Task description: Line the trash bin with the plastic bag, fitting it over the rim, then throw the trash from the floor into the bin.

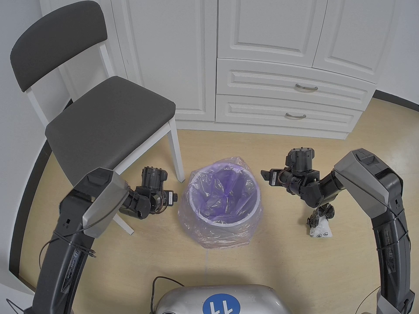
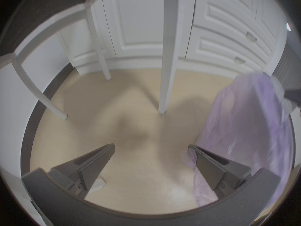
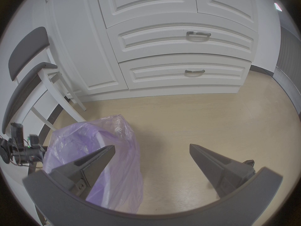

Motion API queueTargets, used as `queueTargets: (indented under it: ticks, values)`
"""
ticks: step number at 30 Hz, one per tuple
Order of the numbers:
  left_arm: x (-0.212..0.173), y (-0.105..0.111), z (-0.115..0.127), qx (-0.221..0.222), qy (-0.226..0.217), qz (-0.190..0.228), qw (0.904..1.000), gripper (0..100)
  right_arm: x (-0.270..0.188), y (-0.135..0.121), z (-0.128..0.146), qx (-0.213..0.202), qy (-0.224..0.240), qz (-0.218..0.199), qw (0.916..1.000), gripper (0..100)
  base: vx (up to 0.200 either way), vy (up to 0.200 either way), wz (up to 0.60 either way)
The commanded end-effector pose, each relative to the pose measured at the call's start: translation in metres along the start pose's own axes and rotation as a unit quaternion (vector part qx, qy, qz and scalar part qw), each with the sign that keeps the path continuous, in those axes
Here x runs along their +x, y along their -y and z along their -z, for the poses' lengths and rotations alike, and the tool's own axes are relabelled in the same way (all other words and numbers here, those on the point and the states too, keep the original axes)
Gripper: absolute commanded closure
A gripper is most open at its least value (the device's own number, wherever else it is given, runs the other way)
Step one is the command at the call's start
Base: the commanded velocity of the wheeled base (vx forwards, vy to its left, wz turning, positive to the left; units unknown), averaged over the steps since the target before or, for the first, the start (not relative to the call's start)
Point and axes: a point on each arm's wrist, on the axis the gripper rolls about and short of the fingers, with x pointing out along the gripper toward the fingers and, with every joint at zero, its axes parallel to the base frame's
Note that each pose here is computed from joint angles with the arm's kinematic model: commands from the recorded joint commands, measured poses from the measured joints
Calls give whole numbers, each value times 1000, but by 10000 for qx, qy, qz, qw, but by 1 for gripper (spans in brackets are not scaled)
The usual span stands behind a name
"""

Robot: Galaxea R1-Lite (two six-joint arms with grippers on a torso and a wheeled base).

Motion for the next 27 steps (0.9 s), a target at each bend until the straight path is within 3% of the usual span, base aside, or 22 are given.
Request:
queueTargets:
  ticks: [1, 7, 13, 27]
  values:
    - [-43, -12, -48, -179, 642, 186, 9976, 0, 0, -1, 1, -12, -19, -7, 10000, 0, 0, 0, 0]
    - [-66, 7, -67, -141, 892, 639, 9939, 0, 1, -1, 3, -14, -34, -4, 10000, 0, 0, 0, 0]
    - [-66, 24, -62, -59, 908, 795, 9927, 0, 1, -1, 2, -13, -27, -6, 10000, 0, 0, 0, 0]
    - [-61, 36, -58, 23, 885, 984, 9912, 0, 2, 0, 2, -7, -5, -10, 10000, 0, 0, 0, 0]
